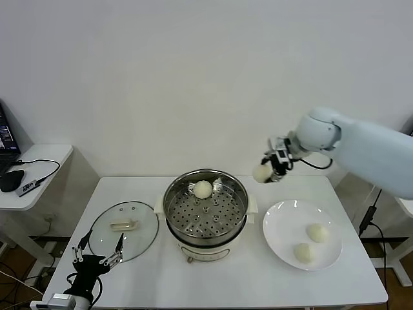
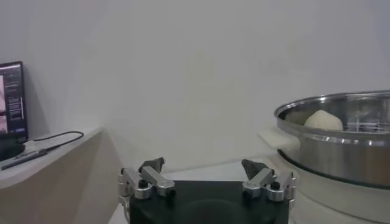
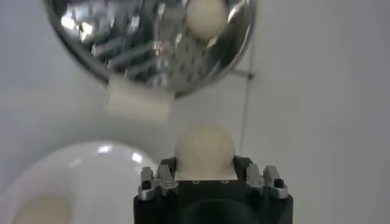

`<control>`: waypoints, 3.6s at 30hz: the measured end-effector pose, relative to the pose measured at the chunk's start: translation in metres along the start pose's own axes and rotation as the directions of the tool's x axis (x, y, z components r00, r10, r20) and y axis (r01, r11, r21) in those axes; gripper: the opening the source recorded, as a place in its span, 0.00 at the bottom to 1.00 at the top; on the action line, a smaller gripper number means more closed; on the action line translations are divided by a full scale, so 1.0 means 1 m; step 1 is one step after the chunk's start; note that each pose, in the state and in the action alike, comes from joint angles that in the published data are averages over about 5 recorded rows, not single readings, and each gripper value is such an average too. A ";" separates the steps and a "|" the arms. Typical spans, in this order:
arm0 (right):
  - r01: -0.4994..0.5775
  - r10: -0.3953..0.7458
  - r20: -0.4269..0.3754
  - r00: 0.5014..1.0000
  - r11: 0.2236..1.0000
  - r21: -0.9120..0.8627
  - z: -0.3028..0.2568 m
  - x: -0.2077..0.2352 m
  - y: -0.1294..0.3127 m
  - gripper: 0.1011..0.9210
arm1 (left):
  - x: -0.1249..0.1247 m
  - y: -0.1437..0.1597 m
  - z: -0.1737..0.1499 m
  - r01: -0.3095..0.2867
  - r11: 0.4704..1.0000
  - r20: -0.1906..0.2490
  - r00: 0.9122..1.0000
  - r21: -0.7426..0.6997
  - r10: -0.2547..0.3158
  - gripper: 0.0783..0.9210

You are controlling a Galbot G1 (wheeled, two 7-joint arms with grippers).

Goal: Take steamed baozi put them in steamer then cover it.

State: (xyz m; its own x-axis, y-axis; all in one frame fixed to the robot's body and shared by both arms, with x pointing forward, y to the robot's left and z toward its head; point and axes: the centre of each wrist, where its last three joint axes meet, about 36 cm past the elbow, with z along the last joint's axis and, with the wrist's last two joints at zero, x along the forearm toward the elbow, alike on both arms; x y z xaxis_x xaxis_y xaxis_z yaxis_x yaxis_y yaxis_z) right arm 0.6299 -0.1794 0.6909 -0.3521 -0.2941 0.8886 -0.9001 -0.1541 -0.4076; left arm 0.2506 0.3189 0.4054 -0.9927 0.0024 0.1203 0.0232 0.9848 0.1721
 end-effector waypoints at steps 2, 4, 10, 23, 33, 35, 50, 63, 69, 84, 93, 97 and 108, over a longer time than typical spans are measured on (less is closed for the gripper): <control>0.015 -0.015 0.018 1.000 1.000 -0.001 -0.022 -0.008 -0.003 0.60 | 0.000 0.000 0.000 0.003 1.000 0.001 1.000 0.001 -0.003 0.88; 0.032 -0.032 0.032 0.999 0.999 -0.002 -0.043 -0.017 -0.005 0.60 | 0.001 0.001 -0.001 0.007 1.000 0.002 1.000 0.001 -0.007 0.88; 0.089 -0.088 0.058 0.994 0.996 -0.010 -0.099 -0.049 -0.001 0.60 | 0.001 0.002 -0.001 0.015 1.000 0.005 1.000 0.003 -0.015 0.88; 0.167 -0.165 0.041 0.985 0.986 -0.029 -0.159 -0.114 0.023 0.60 | 0.003 0.000 -0.002 0.019 1.000 0.010 1.000 0.011 -0.019 0.88; 0.179 -0.179 0.007 0.984 0.983 -0.044 -0.162 -0.142 0.035 0.60 | 0.002 -0.002 -0.001 0.017 1.000 0.013 1.000 0.016 -0.017 0.88; 0.178 -0.178 0.004 0.984 0.983 -0.045 -0.162 -0.146 0.037 0.60 | 0.002 -0.002 -0.001 0.016 1.000 0.012 1.000 0.016 -0.016 0.88; 0.166 -0.166 -0.008 0.986 0.986 -0.029 -0.165 -0.135 0.029 0.86 | 0.000 -0.002 0.000 0.010 1.000 0.013 1.000 0.013 -0.010 0.88; 0.192 -0.190 -0.039 0.981 0.978 0.080 -0.111 -0.040 0.012 0.88 | 0.000 -0.005 -0.007 -0.010 1.000 0.029 1.000 0.009 0.009 0.88; 0.201 -0.198 -0.052 0.979 0.976 0.086 -0.049 -0.001 0.024 0.88 | 0.003 -0.010 -0.008 -0.031 1.000 0.025 0.999 0.005 0.031 0.88; 0.220 -0.222 -0.089 0.971 0.975 -0.031 0.123 0.014 0.108 0.88 | 0.008 -0.014 -0.005 -0.048 0.999 0.008 0.999 -0.009 0.048 0.88; 0.288 -0.298 -0.153 0.942 0.954 -0.086 0.178 -0.022 0.170 0.88 | 0.009 -0.016 -0.004 -0.043 0.999 0.004 0.999 -0.008 0.043 0.88; 0.305 -0.317 -0.175 0.932 0.948 -0.092 0.189 -0.037 0.186 0.88 | 0.010 -0.017 -0.002 -0.039 0.999 0.000 0.999 -0.004 0.039 0.88; 0.312 -0.325 -0.207 0.923 0.945 -0.093 0.199 -0.073 0.202 0.88 | 0.010 -0.015 0.001 -0.026 1.000 -0.003 1.000 -0.005 0.026 0.88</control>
State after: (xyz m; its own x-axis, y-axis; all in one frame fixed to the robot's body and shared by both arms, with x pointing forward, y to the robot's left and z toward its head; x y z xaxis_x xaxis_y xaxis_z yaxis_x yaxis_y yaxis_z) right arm 0.5246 -0.3763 0.5014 -0.0854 -0.0265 0.9960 -0.9848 -0.1498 -0.0884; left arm 0.2399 0.3040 0.4035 -0.9914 0.0270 0.1278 0.0492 0.9835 0.1739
